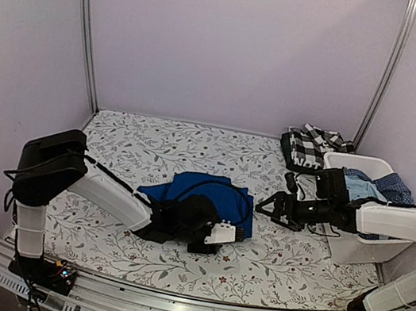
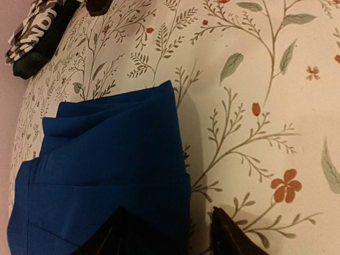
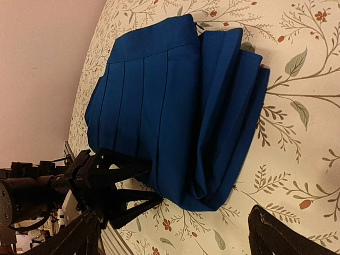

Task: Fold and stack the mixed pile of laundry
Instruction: Pick up the square-folded skirt from the center of the board, then pass from the left arm to the right

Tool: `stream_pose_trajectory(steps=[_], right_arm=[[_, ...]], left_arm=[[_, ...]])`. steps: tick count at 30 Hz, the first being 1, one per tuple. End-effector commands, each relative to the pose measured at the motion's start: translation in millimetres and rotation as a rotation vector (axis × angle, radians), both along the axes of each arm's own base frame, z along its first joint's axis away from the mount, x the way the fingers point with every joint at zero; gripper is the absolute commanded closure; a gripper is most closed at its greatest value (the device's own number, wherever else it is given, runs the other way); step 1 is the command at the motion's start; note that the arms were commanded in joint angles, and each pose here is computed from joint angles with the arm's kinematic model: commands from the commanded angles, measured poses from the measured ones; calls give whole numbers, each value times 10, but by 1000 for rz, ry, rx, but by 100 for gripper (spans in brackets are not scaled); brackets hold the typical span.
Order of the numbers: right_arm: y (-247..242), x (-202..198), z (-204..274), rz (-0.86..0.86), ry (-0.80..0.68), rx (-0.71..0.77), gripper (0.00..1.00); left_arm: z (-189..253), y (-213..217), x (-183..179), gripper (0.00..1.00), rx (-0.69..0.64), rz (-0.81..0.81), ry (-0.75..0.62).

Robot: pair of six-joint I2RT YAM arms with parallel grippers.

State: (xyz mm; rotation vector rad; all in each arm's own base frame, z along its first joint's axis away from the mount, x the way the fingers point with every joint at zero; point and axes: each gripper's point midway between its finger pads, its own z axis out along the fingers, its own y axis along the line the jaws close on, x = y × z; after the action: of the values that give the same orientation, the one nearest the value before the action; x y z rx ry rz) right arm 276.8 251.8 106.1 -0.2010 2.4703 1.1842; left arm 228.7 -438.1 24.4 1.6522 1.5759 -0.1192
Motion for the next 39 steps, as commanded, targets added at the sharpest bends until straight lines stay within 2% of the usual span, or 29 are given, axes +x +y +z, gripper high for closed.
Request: stream_pose_trajectory(steps=[1,5,7,8,13,16,25,29,33,39], right_arm=[[-12,-4,-116,-21,54,6,3],[33,-34,-239,-10,99,30,3],[56,-51,-327,-12,144,42,3],[69,-57,-361,-14,166,51,3],[142,-29,-384,-20,214,91,4],[213,27,-355,-27,236,139,3],[688,54,-355,42,337,221,3],[826,96,-370,41,364,230,7],[921,134,-456,4,404,231,14],[1136,59,-520,-17,477,244,15]], left_arm=[[-43,-131,102,52,22,-3,-95],[-4,-120,240,82,7,58,-136],[100,-136,224,96,-46,48,-103],[181,-143,221,100,-81,43,-93],[531,-166,231,100,-233,33,-43],[617,-156,210,100,-274,27,-41],[654,-131,203,100,-296,29,-42],[644,-114,200,100,-290,27,-53],[656,-129,194,100,-295,22,-63],[664,-168,226,100,-296,23,-85]])
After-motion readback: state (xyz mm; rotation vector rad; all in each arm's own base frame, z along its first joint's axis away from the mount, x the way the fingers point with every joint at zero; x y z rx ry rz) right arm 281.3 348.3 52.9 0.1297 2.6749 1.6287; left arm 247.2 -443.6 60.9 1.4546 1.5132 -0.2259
